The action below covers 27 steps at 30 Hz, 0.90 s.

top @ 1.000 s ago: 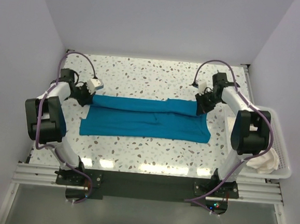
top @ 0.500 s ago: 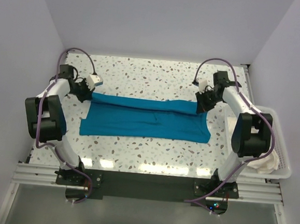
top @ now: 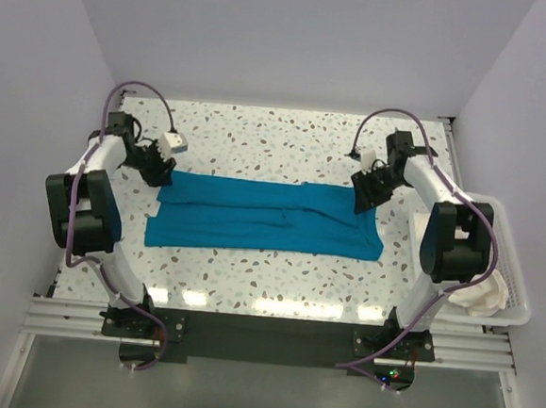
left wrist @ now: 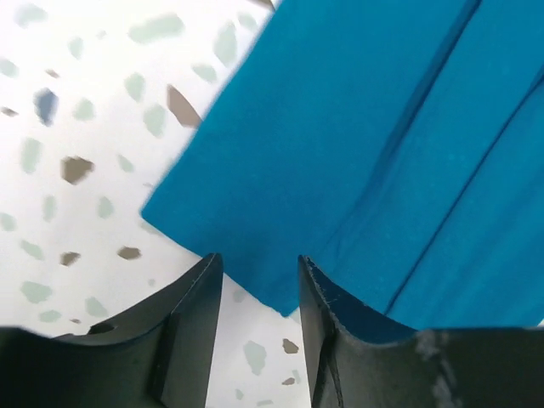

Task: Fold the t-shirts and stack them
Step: Fold the tshirt

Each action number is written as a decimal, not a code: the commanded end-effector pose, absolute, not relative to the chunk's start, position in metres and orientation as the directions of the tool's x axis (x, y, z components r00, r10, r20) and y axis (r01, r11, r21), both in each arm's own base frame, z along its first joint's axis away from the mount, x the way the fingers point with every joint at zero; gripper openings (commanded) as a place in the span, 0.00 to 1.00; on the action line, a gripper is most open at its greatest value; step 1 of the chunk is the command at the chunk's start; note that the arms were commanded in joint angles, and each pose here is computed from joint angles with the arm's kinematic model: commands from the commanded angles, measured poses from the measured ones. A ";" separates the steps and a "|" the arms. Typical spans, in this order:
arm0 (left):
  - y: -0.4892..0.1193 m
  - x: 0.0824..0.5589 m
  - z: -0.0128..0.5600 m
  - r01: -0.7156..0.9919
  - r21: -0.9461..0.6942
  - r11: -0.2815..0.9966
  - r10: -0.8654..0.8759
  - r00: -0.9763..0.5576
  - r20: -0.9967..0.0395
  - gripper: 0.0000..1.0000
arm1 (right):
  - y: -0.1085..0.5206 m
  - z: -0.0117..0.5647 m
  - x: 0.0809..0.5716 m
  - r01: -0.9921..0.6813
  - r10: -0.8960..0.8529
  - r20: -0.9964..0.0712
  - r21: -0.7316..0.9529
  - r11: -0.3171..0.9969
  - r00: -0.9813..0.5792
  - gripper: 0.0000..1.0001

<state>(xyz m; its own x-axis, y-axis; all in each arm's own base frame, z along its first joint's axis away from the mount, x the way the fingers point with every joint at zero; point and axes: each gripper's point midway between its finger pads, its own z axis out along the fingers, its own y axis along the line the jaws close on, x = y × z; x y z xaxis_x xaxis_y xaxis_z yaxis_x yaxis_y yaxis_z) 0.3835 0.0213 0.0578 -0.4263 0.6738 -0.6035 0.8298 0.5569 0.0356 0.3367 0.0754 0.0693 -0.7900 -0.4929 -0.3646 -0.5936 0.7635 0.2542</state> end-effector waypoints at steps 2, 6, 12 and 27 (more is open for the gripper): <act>-0.025 0.414 0.131 0.843 0.055 0.534 0.584 -0.321 -0.746 0.48 | 0.080 0.117 0.361 -0.597 -0.452 -0.469 0.223 0.771 -0.759 0.41; -0.092 0.448 0.152 0.842 0.072 0.534 0.523 -0.262 -0.811 0.51 | 0.086 0.126 0.391 -0.546 -0.376 -0.515 0.230 0.806 -0.771 0.41; -0.218 0.473 0.145 0.852 -0.119 0.510 0.359 -0.336 -0.871 0.53 | 0.089 0.106 0.421 -0.457 -0.292 -0.482 0.272 0.847 -0.826 0.40; -0.363 0.464 0.099 0.800 -0.454 0.392 0.196 -0.555 -0.809 0.53 | 0.062 0.058 0.430 -0.362 -0.254 -0.386 0.236 0.902 -0.887 0.35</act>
<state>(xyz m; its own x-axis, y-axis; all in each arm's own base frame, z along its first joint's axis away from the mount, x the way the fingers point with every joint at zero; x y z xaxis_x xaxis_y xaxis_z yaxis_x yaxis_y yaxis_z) 0.4564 -0.3379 0.0662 -0.5782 0.2709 -0.7696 0.7846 0.4433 -0.4334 0.4165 0.0750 0.0530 -0.8870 -0.2862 -0.3624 -0.3935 0.8791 0.2689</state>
